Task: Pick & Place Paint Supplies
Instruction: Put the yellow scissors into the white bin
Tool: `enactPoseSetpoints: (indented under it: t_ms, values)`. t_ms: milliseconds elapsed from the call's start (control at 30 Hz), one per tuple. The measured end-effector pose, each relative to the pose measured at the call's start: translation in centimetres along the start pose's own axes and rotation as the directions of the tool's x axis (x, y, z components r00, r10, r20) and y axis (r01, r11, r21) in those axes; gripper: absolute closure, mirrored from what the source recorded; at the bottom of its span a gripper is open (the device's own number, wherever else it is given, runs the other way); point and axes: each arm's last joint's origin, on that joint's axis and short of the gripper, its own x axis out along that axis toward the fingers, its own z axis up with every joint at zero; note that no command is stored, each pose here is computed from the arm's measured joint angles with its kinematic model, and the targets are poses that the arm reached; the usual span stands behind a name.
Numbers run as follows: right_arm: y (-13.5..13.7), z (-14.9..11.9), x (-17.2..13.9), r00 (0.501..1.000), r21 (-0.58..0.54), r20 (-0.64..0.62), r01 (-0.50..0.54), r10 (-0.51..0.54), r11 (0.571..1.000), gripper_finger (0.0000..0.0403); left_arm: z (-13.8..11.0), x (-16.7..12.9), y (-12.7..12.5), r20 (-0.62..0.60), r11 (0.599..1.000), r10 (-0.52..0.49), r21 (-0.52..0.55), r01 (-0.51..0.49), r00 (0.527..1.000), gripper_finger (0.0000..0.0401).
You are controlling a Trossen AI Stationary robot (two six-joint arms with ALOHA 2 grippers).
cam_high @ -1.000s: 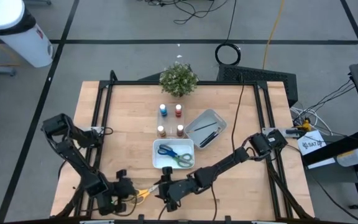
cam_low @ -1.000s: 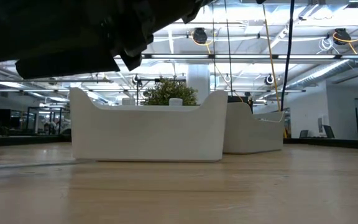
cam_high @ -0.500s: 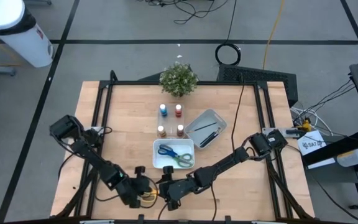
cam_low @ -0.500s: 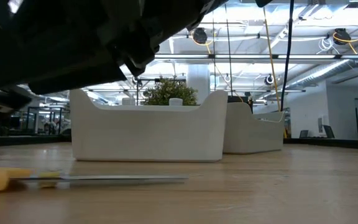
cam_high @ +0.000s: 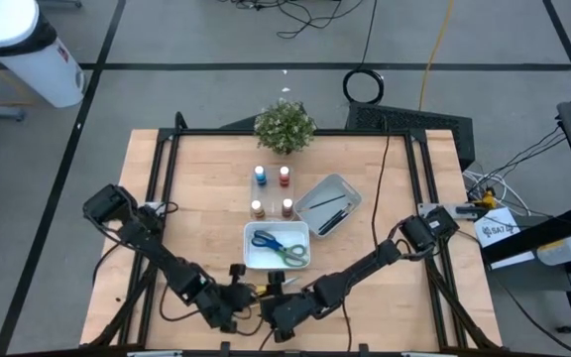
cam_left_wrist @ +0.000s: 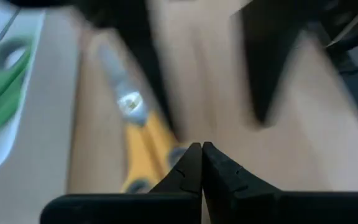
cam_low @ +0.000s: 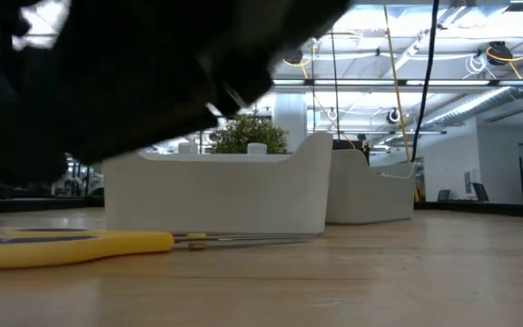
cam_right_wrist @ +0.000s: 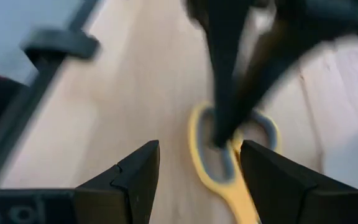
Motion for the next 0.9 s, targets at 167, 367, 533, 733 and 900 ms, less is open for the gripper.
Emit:
enactPoseSetpoints:
  t_ms: [167,367,533,733,900]
  values:
    - [-0.7,-0.8,0.1,0.996,-0.028,-0.083,0.043,-0.046,0.999,0.0193,1.1,-0.9,-1.7,-0.005,0.997,-0.069,0.034,0.069,0.998,0.0383]
    - [-2.3,-1.4,0.5,0.983,0.002,-0.162,0.084,-0.083,0.996,0.0193,0.6,-2.0,-3.5,-0.048,0.993,-0.097,0.059,0.099,0.994,0.0387]
    - [-3.2,-1.6,0.8,0.976,0.003,-0.193,0.100,-0.098,0.995,0.0193,0.3,-2.5,-4.2,-0.052,0.990,-0.114,0.074,0.117,0.992,0.0394]
    - [-3.8,-3.2,1.1,0.973,0.061,-0.231,0.031,-0.016,0.998,0.0193,0.4,-2.5,-4.1,-0.052,0.991,-0.111,0.067,0.115,0.992,0.0371]
    - [-4.0,-5.0,1.3,0.970,0.083,-0.244,0.039,-0.017,0.996,0.0194,0.5,-2.4,-3.9,-0.057,0.992,-0.110,0.054,0.113,0.992,0.0379]
